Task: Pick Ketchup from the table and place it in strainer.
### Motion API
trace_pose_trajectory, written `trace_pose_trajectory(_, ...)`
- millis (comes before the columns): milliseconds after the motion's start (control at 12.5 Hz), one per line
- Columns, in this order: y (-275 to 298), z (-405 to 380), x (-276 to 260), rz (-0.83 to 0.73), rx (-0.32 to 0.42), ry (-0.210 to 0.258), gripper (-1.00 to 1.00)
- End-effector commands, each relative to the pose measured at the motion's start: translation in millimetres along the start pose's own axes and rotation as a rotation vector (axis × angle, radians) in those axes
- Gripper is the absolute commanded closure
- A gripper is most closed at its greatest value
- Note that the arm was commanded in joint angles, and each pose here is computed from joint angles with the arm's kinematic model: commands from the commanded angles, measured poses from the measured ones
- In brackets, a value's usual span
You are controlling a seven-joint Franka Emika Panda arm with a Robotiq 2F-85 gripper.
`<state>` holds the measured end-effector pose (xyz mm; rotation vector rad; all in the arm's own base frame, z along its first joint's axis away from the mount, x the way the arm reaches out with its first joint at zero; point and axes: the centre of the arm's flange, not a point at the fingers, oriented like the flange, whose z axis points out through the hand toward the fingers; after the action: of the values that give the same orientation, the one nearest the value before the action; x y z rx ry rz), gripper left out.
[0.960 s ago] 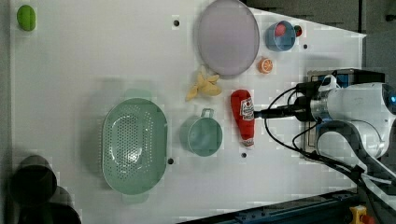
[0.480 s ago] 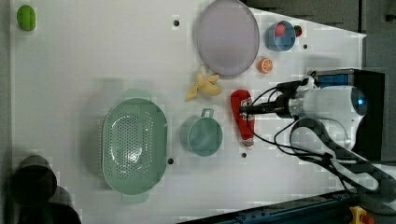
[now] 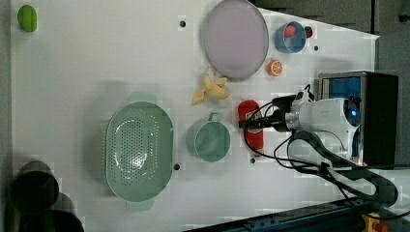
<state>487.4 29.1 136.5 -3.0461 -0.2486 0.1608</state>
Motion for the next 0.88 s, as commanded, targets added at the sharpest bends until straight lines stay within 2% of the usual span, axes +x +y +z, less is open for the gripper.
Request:
trace_pose_trajectory(80, -4.1, -45.9, 17.1, -0.036, -0.019, 0.101, -0.25)
trace_pose_trajectory(320, -20.0, -107.0, 21.1, -0.061, -0.037, 0.125, -0.25)
trace_pose_trajectory(560, -45.3, -180.3, 18.4, -0.077, -0.056, 0.102, -0.25)
trace_pose_trajectory(880, -100.5, -251.9, 6.0, 0.006, -0.080, 0.087, -0.25)
